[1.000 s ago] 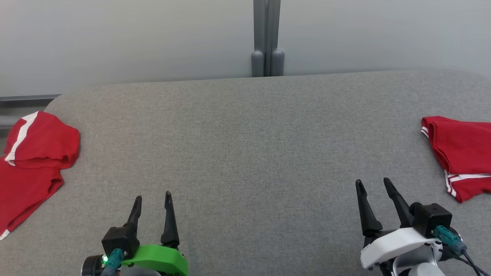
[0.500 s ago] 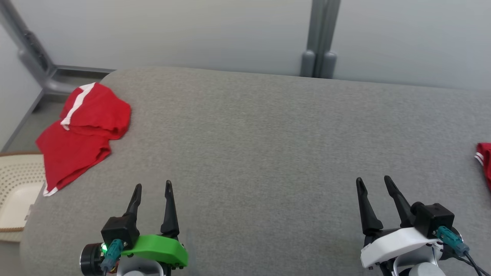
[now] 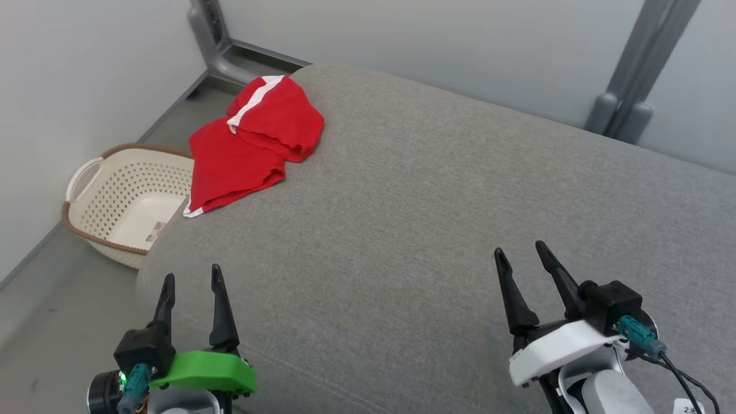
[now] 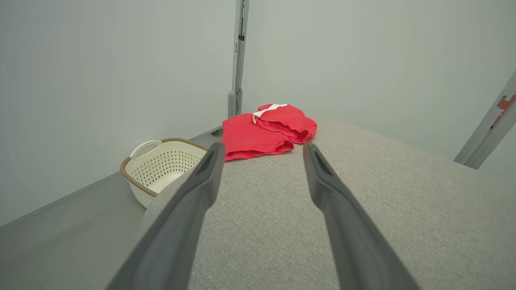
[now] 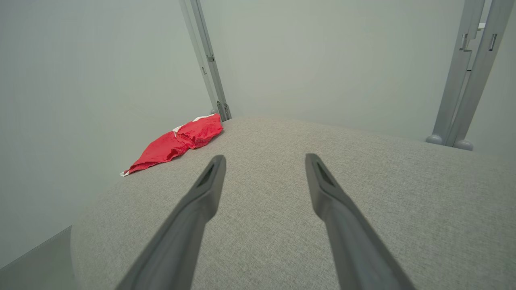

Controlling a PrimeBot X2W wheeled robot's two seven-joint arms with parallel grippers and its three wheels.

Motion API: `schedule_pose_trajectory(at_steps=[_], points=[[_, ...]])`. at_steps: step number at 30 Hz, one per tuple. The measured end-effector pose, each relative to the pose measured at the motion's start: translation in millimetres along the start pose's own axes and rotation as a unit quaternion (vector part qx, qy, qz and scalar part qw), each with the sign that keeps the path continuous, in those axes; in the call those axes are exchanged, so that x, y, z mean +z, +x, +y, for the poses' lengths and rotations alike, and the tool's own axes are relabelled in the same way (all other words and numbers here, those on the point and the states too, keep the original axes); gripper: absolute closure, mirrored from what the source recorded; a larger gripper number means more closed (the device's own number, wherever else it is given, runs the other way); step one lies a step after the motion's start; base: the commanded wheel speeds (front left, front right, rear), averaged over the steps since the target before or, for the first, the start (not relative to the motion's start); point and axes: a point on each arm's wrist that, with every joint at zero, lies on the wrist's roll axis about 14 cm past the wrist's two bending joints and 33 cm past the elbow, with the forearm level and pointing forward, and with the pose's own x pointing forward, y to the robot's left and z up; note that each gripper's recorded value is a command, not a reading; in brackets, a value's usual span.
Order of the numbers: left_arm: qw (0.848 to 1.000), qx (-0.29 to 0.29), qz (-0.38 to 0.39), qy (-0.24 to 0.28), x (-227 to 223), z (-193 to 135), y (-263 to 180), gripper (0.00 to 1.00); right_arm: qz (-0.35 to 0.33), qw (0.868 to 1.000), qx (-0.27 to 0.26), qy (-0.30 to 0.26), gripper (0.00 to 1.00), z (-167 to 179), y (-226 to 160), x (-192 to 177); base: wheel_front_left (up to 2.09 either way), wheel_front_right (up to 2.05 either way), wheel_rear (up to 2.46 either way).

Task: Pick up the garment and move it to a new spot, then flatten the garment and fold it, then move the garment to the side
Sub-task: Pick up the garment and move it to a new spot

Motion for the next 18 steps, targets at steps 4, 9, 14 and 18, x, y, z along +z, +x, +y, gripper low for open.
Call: schedule_pose_trajectory(at_steps=[4,9,14,18], points=[[1.000,0.024,-0.003,0.002,3,15,-6,0.00,0.010,1.000,0.027,0.005,0.00,15,11,-8,0.00,0.00,0.00],[0.999,0.034,-0.002,0.004,3,20,-8,0.00,0.019,0.999,0.038,0.009,0.00,21,15,-15,0.00,0.00,0.00],[1.000,0.030,0.000,0.002,1,17,-10,0.00,0.016,0.999,0.036,0.007,0.00,20,15,-13,0.00,0.00,0.00],[1.000,0.027,0.000,0.002,0,16,-10,0.00,0.014,0.999,0.033,0.007,0.00,19,13,-12,0.00,0.00,0.00]])
